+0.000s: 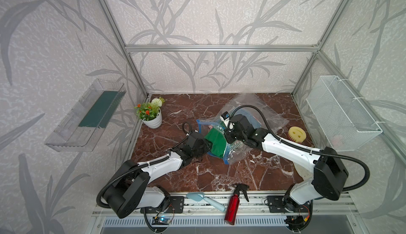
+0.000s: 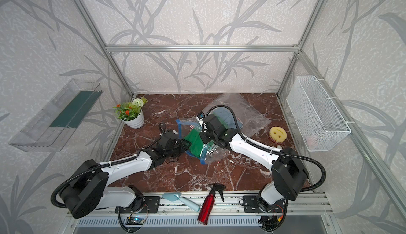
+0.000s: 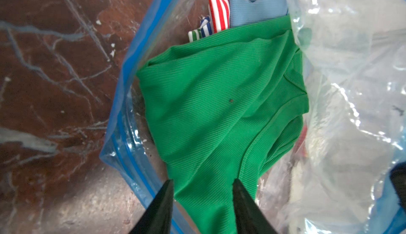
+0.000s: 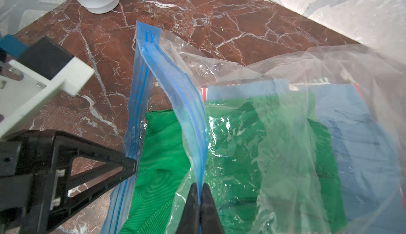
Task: Take the tank top out of the vacuum bag
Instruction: Take out the tank top from the vacuum bag.
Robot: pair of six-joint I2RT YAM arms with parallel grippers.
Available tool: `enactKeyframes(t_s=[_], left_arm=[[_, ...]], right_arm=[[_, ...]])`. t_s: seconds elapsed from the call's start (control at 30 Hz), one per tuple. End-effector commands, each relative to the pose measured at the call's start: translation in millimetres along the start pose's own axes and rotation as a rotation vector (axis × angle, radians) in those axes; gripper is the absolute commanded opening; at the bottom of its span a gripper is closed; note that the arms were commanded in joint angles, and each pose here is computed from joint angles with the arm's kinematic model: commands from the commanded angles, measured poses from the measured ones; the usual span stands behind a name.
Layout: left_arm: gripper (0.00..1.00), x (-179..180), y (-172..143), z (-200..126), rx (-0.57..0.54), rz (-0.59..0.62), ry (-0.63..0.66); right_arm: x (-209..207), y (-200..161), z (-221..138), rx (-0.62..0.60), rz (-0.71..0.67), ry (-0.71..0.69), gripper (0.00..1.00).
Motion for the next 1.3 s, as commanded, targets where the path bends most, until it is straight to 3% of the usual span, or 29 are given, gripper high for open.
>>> enactKeyframes(t_s=[0.0,0.3,0.6,0.97,1.03,1.07,1.2,1.27], left_arm=[[0.55,2.9,-0.8,4.2,-0.005,-0.039,-0.011],[0.59,5.1,2.3,13.5,-0.017,-0.080,0.026],[0.65,9.0,-3.1,39.0,0.070,-0.150,0.076],[0.67,7.1,-2.5,69.7,0.054,-0.130,0.028],[0.63,5.5,-2.6,76.8,0.059,-0.123,0.016],[0.55,3.1,-1.8,80.4,0.060,-0.113,0.009],[0.06,-3.8,0.0,85.3,0.065,-0.074,-0.019],[0.00,-8.4,1.9,80.2,0.060,-0.061,-0.036]], right_arm=[[-1.2,4.5,-9.6,-0.030,0.007,0.005,0.00],[-0.9,-0.8,-8.7,-0.021,0.015,0.016,0.00],[-0.7,-2.1,-8.6,-0.028,0.016,0.021,0.00],[1.3,2.2,-9.9,-0.043,0.025,0.047,0.00],[1.8,3.1,-9.5,-0.047,0.033,0.053,0.00],[2.3,2.9,-9.2,-0.047,0.038,0.058,0.00],[1.8,2.2,-8.7,-0.046,0.055,0.063,0.00],[-2.0,1.6,-8.8,-0.046,0.075,0.067,0.00]])
Point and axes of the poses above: each gripper's point midway between its finger pads, its own z axis out along the fingers, its own x axis along the line the jaws close on, y = z × x, the point moved 10 cm from there along -z, back along the fingers, and after that the axes turned 3 degrees about z, right-handed, at the moved point
